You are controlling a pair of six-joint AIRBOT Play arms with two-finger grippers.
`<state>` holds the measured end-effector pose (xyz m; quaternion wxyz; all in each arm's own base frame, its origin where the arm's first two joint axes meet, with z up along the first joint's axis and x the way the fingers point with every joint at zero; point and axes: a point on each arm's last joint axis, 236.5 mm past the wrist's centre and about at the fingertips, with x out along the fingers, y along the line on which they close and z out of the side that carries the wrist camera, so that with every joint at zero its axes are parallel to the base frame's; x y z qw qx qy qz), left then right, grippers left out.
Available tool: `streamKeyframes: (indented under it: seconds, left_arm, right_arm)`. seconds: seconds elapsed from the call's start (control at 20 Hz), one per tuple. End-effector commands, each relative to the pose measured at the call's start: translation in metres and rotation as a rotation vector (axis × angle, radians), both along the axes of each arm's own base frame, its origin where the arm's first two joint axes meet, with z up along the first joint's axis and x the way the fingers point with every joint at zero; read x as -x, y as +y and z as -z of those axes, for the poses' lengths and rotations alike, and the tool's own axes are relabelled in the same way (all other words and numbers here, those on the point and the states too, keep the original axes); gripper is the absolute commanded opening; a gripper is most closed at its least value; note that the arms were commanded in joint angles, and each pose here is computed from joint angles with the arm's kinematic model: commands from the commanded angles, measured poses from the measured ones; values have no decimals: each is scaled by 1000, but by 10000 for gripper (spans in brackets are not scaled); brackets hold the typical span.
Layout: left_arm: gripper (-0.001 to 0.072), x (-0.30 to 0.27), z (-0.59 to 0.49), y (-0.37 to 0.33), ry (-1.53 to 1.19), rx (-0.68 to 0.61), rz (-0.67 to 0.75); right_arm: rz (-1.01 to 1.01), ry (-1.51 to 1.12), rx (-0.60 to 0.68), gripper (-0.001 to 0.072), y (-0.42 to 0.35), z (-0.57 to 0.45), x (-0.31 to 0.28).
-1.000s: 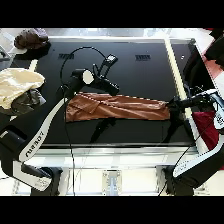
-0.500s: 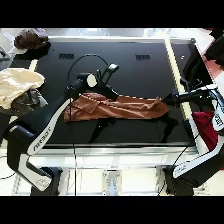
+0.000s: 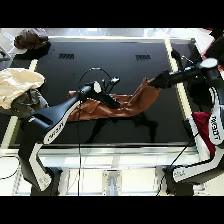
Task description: Fold the shirts.
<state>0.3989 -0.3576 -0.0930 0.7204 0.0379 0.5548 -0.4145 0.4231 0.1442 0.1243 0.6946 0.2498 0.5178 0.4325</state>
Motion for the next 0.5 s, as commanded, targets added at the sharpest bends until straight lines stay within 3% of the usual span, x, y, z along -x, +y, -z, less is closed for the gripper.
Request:
streamKeyframes:
  seconds: [0.0,0.2,0.45]
  left_arm:
    - [19,-7,-11,4,-7,21,-20]
    - [19,-42,-99,54,-124,84,-113]
    - [19,-59,-226,171,-300,130,-291]
  right_arm:
    - [-60,-128,2,13,58,-47,0]
    - [-94,-200,-23,11,116,-76,7]
    - [-49,-342,-74,9,209,-90,0]
